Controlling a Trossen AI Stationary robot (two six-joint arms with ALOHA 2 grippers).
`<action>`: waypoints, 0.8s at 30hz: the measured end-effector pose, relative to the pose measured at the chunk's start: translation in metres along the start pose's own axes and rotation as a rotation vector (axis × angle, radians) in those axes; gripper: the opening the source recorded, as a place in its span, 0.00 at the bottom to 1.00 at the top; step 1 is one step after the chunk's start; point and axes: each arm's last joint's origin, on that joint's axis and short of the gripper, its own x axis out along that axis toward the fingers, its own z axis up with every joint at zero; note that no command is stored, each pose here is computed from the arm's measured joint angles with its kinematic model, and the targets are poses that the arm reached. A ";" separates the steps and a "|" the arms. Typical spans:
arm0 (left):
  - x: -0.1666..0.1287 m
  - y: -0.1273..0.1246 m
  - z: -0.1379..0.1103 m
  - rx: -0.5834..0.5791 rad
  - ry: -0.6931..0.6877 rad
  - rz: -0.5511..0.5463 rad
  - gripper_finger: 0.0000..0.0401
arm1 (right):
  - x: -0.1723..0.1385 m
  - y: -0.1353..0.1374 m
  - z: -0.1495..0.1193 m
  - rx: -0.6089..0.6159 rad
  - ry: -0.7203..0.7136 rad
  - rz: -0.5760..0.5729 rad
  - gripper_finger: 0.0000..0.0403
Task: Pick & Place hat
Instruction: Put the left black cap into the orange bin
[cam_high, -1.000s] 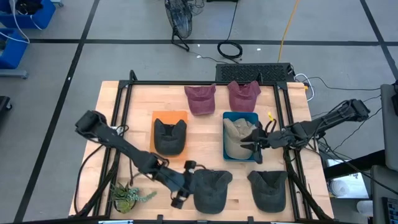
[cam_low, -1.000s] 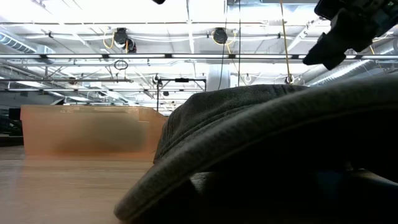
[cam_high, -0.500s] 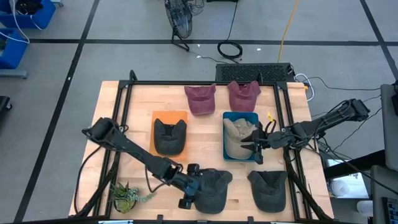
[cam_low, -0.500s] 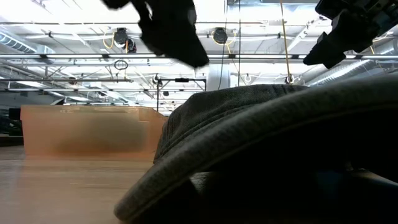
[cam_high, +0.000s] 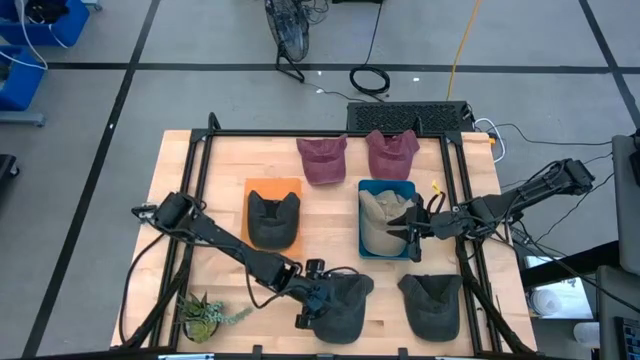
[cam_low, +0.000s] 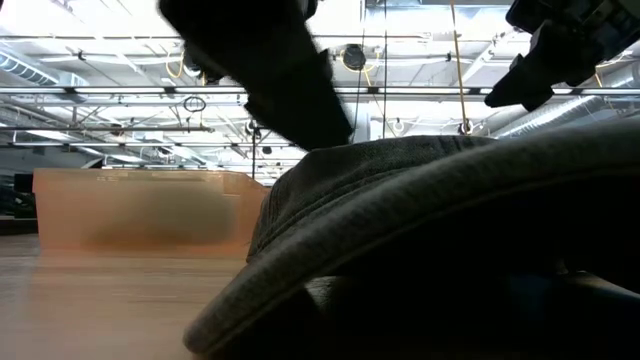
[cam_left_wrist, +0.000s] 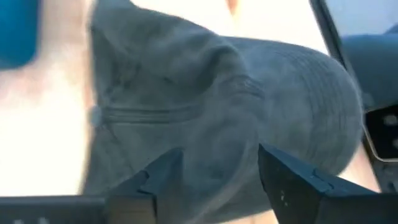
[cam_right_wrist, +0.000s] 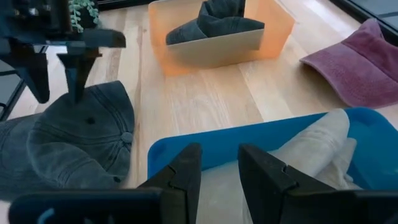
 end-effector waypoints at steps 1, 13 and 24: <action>0.001 -0.001 -0.001 0.003 0.007 -0.002 0.48 | 0.001 0.000 -0.001 0.001 0.000 0.000 0.23; 0.015 -0.009 -0.009 0.020 0.007 -0.016 0.39 | 0.005 -0.003 -0.013 0.041 0.025 -0.006 0.23; 0.018 0.001 -0.011 0.059 0.047 0.013 0.10 | 0.002 -0.004 -0.011 -0.002 0.000 0.001 0.23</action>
